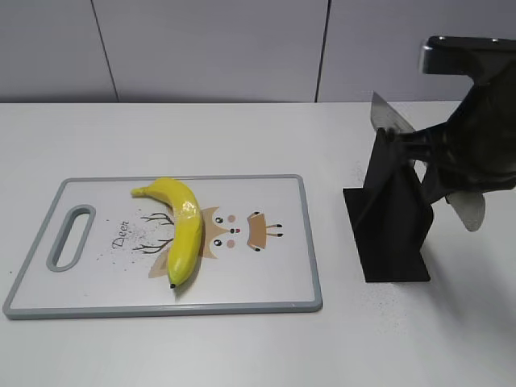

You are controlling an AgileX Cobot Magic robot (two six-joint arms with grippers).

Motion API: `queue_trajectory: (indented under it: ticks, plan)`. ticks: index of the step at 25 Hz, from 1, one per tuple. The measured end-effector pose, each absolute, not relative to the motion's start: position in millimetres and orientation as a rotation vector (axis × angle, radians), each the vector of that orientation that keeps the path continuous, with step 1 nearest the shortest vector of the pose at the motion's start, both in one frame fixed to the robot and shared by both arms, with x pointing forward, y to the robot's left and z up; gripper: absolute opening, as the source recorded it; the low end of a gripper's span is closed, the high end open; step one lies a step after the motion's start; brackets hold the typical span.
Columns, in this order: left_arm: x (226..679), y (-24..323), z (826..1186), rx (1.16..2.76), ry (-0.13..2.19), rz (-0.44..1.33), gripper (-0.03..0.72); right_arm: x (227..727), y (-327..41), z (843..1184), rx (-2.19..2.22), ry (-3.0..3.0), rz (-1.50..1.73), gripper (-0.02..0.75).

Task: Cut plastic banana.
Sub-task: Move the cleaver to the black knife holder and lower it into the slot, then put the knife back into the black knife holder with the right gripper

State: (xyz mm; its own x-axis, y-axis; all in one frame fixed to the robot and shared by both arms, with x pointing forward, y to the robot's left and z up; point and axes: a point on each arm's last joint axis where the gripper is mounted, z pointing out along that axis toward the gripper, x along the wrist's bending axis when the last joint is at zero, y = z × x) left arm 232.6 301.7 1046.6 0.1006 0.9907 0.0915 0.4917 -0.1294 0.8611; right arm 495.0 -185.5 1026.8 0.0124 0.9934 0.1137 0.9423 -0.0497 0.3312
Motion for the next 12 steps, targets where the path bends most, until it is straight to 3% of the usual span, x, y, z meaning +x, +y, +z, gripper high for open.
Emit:
queue_trajectory:
  ticks: [9,12]
  plan:
    - [232.6,301.7,1046.6,1.709,1.464,0.945,0.592,494.9,-184.2,1013.0,2.175,2.077,0.348,0.181]
    - [232.6,301.7,1046.6,1.709,1.464,0.945,0.592,493.8,-182.9,1012.5,2.192,2.094,0.349,0.363]
